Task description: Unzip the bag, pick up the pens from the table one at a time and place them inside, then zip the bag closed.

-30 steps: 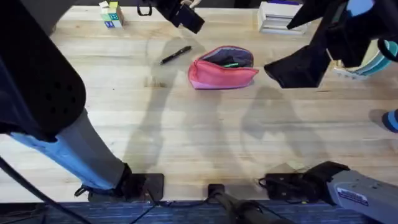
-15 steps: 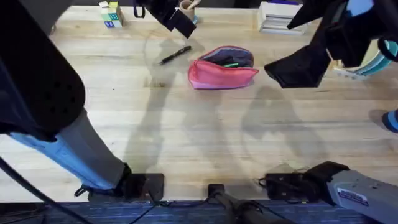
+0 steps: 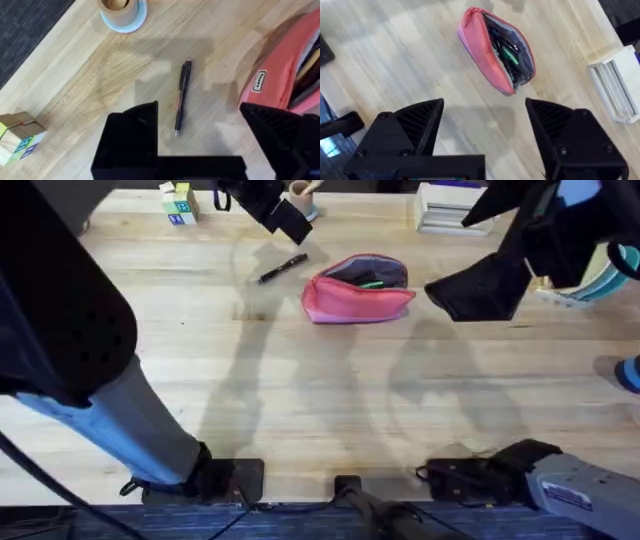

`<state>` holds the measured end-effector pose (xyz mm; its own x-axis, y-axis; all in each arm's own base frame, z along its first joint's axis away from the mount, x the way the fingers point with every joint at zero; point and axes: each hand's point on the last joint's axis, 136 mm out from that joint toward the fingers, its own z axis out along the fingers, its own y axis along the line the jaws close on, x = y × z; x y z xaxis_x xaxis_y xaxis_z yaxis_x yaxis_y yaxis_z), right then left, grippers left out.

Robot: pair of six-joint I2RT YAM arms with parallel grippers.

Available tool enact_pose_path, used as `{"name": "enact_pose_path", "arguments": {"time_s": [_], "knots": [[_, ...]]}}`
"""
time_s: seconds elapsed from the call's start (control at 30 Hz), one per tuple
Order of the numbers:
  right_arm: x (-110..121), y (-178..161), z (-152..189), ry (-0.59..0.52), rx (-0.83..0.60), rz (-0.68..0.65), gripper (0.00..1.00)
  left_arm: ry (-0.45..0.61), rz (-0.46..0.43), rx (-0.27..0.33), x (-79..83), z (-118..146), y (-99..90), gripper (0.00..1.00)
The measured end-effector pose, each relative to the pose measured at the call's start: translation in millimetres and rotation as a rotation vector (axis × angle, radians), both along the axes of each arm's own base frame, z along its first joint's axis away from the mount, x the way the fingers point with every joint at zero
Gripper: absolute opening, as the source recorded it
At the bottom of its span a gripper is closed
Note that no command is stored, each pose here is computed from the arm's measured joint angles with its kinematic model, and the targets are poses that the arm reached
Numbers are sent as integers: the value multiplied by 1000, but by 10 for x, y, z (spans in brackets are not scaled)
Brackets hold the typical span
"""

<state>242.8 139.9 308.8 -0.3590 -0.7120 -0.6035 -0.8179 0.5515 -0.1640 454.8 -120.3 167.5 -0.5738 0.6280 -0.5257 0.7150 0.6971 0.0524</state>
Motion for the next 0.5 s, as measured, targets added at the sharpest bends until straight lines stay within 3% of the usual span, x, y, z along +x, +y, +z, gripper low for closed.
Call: {"name": "enact_pose_path", "arguments": {"time_s": [0.2, 0.5], "knots": [[0, 0, 0, 0, 0, 0, 998, 37, 0, 6, 21, -175, -4, 994], [0, 0, 0, 0, 0, 0, 997, 150, 1, 26, 45, -715, -4, 994]]}}
